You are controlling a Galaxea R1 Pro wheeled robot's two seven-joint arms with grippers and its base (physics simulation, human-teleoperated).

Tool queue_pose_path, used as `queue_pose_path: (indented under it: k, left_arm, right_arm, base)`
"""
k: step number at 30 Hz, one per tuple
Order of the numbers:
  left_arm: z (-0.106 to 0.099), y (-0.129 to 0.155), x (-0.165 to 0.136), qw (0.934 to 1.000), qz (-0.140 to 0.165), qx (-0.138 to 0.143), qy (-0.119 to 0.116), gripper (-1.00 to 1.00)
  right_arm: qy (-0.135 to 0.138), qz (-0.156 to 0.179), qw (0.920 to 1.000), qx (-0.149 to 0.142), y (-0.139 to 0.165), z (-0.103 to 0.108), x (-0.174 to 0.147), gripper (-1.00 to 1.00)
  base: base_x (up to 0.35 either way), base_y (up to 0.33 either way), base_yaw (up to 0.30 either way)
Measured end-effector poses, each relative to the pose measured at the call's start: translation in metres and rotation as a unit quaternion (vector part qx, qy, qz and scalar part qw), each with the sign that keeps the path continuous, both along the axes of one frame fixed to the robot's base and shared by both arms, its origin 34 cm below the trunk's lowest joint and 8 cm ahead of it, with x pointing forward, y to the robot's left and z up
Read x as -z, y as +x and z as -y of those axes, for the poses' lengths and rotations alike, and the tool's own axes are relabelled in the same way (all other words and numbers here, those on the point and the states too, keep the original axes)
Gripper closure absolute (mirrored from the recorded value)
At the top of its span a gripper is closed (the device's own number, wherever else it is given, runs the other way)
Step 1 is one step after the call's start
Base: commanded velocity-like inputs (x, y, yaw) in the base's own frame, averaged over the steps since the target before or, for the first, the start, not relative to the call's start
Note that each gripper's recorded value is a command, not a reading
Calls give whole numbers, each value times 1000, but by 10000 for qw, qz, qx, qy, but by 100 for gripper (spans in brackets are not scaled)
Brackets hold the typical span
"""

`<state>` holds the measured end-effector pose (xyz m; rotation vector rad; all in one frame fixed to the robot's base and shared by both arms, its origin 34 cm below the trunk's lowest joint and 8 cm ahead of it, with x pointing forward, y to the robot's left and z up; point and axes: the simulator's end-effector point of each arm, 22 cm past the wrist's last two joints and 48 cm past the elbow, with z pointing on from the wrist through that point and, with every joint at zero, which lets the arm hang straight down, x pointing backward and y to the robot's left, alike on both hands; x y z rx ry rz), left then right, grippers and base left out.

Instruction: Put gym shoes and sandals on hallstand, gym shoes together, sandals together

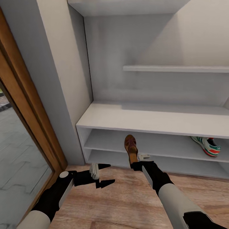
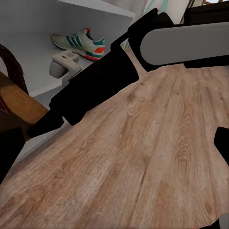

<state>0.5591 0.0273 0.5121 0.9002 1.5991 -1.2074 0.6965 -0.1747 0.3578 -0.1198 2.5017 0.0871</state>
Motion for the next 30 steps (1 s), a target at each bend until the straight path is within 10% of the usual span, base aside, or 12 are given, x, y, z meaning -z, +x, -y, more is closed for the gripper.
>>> queue_pose_path:
  k: [30]
  left_arm:
    - [0, 0, 0, 10000, 6, 1, 0, -100]
  right_arm:
    - [6, -1, 10000, 3, 0, 0, 0, 100]
  base:
    - [152, 0, 0]
